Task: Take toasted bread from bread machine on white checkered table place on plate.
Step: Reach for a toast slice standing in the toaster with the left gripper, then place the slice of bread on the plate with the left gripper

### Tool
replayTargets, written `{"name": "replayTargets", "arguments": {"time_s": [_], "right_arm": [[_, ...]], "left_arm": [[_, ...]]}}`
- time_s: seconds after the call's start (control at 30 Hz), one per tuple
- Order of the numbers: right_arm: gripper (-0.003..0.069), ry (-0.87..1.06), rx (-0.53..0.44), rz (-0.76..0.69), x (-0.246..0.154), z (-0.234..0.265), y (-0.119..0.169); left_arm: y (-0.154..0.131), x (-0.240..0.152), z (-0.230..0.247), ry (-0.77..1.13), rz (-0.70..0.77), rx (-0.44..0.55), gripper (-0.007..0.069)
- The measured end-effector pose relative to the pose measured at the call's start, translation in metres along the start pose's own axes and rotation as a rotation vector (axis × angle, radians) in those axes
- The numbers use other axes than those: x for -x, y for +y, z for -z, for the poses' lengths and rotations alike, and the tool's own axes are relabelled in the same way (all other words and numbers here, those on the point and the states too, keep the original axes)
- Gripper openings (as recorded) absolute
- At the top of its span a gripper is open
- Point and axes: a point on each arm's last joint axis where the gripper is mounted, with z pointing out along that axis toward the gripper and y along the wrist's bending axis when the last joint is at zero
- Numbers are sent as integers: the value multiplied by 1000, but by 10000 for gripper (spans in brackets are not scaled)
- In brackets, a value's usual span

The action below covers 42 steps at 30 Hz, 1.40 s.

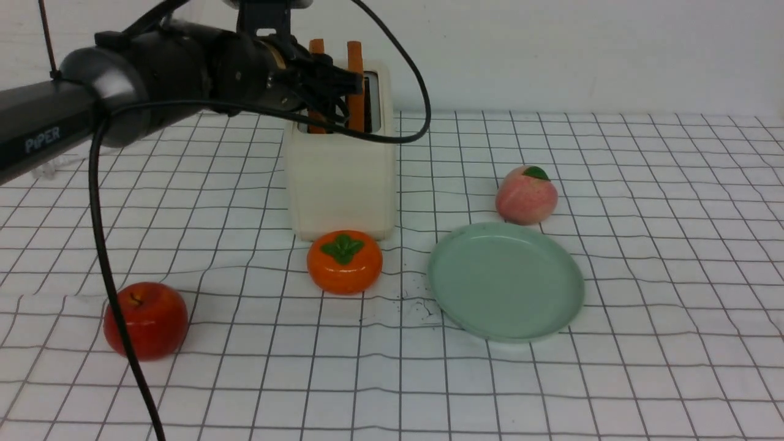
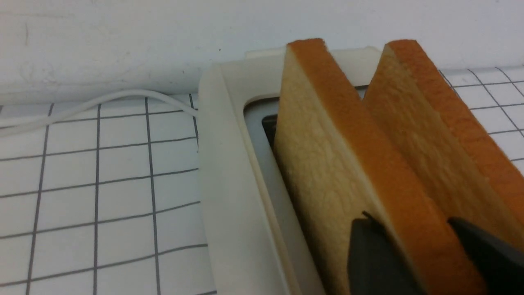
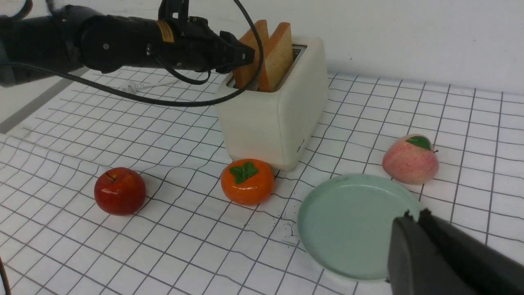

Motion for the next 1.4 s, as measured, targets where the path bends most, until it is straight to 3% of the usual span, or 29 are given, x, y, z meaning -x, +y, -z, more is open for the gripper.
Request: {"name": "replayTargets", "arguments": {"time_s": [0.07, 0.1, 0.27, 0.4, 0.6, 0.7, 0.77, 0.93, 0.97, 1.03, 1.2, 1.4], "right_arm": [[21, 0, 0, 0, 0, 0, 0], [21, 0, 0, 0, 0, 0, 0], [26, 0, 2, -2, 0, 0, 0], [32, -1, 2, -1, 0, 0, 0], [35, -2, 2, 0, 0, 1, 0], [34, -16, 3, 6, 0, 5, 2], [34, -38, 2, 19, -1, 13, 5], [34, -57, 13, 50, -8, 33, 13], [34, -55, 14, 50, -8, 34, 13], [30, -25, 26, 59, -14, 40, 16], [21, 58, 46, 64, -22, 42, 19], [21, 106, 54, 51, -27, 43, 19]], "left_arm": [[0, 1, 0, -16, -6, -2, 95], [0, 3, 0, -26, -9, -3, 86], [-2, 18, 15, -77, -13, -10, 92], [-7, 53, 56, -184, -29, -21, 92], [-15, 111, 160, -373, -13, -45, 92], [-23, 118, 196, -336, 50, -79, 92], [-40, 108, 212, -206, 61, -139, 92], [-109, 43, 169, 194, -36, -397, 92], [-112, 40, 166, 209, -50, -409, 92], [-145, -1, 125, 371, -44, -535, 92], [-165, -42, 67, 520, 30, -628, 92], [-171, -69, 19, 547, 45, -623, 92]]}}
